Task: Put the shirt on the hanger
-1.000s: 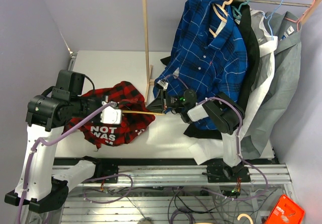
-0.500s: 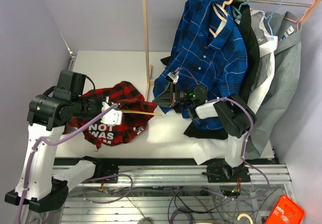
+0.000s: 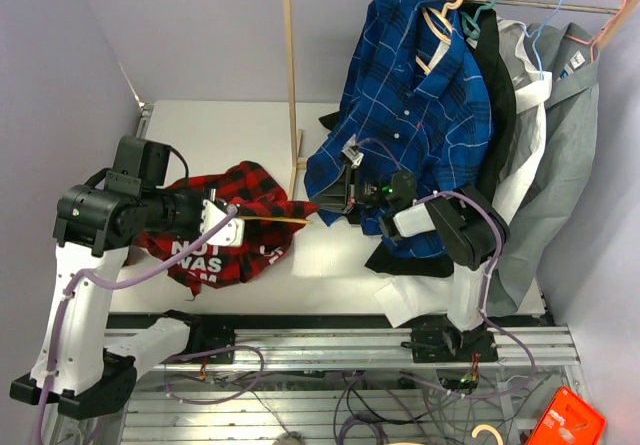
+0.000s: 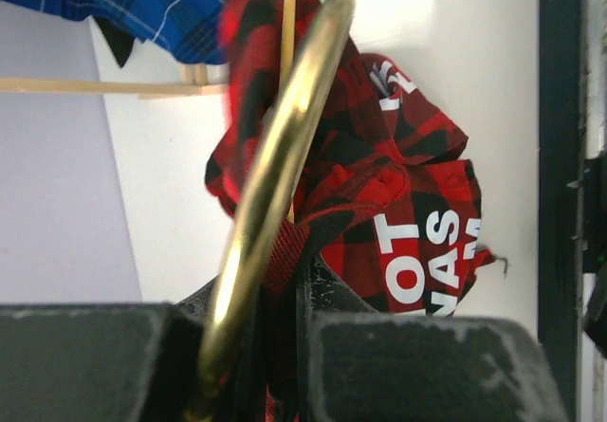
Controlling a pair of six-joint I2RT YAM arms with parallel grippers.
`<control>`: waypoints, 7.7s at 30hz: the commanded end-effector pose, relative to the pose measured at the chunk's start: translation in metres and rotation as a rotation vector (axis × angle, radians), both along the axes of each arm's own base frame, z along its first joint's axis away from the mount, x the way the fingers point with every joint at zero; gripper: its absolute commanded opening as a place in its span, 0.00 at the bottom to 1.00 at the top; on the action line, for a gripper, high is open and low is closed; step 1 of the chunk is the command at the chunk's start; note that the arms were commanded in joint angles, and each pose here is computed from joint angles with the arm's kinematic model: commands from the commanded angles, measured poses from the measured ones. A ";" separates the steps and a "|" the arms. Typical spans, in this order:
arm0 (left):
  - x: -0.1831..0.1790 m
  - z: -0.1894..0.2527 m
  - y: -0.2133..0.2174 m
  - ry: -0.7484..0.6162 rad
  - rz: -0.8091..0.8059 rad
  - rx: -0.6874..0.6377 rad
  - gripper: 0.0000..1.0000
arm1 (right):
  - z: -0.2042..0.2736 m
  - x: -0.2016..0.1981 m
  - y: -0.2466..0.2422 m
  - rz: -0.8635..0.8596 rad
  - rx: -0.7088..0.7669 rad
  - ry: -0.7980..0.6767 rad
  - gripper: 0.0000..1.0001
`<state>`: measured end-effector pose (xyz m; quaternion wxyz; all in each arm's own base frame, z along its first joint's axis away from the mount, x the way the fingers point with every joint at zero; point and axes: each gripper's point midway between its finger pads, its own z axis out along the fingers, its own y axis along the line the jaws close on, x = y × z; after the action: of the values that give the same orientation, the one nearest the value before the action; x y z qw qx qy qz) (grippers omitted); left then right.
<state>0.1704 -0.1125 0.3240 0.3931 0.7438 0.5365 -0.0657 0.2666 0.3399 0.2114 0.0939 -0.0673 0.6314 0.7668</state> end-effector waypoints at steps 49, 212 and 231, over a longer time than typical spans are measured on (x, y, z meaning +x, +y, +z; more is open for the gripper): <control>0.044 -0.006 -0.011 0.060 0.299 -0.200 0.07 | 0.080 -0.060 -0.005 0.024 0.096 -0.438 0.00; 0.074 0.003 0.025 -0.015 0.328 0.012 0.99 | 0.025 -0.045 -0.065 -0.182 -0.911 -1.336 0.00; 0.095 -0.085 0.062 0.338 0.351 -0.049 0.99 | 0.077 -0.053 -0.083 -0.179 -0.916 -1.406 0.00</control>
<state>0.2803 -0.0300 0.2451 0.3171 0.6013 0.7308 -0.0623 0.2119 0.2546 0.2630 0.4620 -0.5122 0.6966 0.1975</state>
